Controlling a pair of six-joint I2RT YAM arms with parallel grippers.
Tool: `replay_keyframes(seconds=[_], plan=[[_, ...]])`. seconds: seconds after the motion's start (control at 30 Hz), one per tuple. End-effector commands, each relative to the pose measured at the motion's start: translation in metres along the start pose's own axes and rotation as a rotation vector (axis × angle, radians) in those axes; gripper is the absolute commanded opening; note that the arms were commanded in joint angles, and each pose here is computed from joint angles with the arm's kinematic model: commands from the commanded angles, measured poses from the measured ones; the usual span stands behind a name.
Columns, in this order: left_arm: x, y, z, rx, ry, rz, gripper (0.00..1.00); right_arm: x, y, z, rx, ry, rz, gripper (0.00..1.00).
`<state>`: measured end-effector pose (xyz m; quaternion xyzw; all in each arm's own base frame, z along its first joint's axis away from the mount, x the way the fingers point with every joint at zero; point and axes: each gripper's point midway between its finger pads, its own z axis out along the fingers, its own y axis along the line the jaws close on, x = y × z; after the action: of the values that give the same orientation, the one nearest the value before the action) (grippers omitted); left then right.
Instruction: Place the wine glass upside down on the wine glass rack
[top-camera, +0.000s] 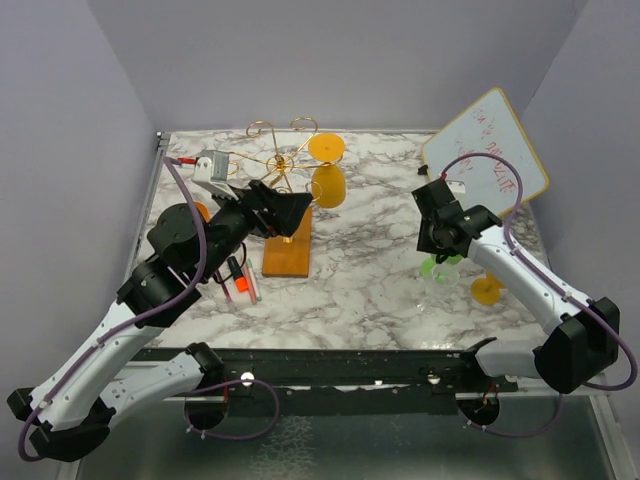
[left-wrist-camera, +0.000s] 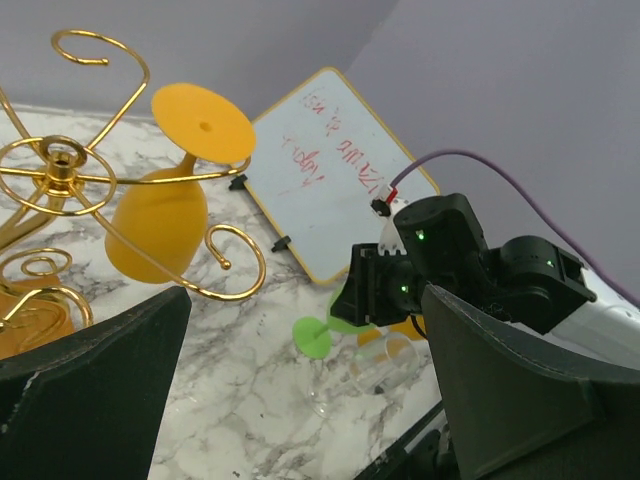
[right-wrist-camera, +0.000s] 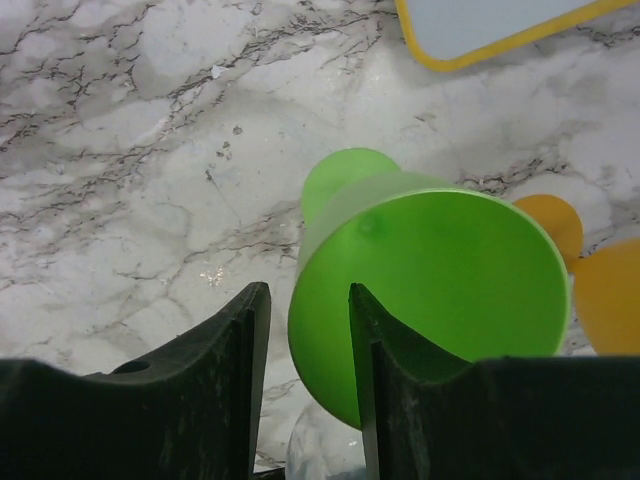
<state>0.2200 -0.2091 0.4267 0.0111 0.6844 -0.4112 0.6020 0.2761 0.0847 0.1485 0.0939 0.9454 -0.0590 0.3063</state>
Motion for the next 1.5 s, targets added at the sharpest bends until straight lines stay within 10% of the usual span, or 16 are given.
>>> replay_keyframes(seconds=[0.0, 0.27, 1.0, 1.47], plan=[[0.018, -0.012, -0.008, 0.076, 0.075, -0.050, 0.99, -0.015, -0.002, -0.001, 0.008, -0.073, -0.008, 0.41], [0.021, -0.022, -0.013, 0.116, 0.110, -0.092, 0.99, -0.036, 0.004, -0.015, -0.051, -0.152, -0.021, 0.01], [-0.027, -0.066, 0.047, 0.193, -0.035, -0.369, 0.99, -0.186, 0.035, -0.272, -0.929, -1.034, 0.410, 0.01], [-0.031, -0.073, 0.085, 0.255, -0.114, -0.645, 0.99, -0.176, 0.026, -0.339, -1.241, -1.131, 0.525, 0.01]])
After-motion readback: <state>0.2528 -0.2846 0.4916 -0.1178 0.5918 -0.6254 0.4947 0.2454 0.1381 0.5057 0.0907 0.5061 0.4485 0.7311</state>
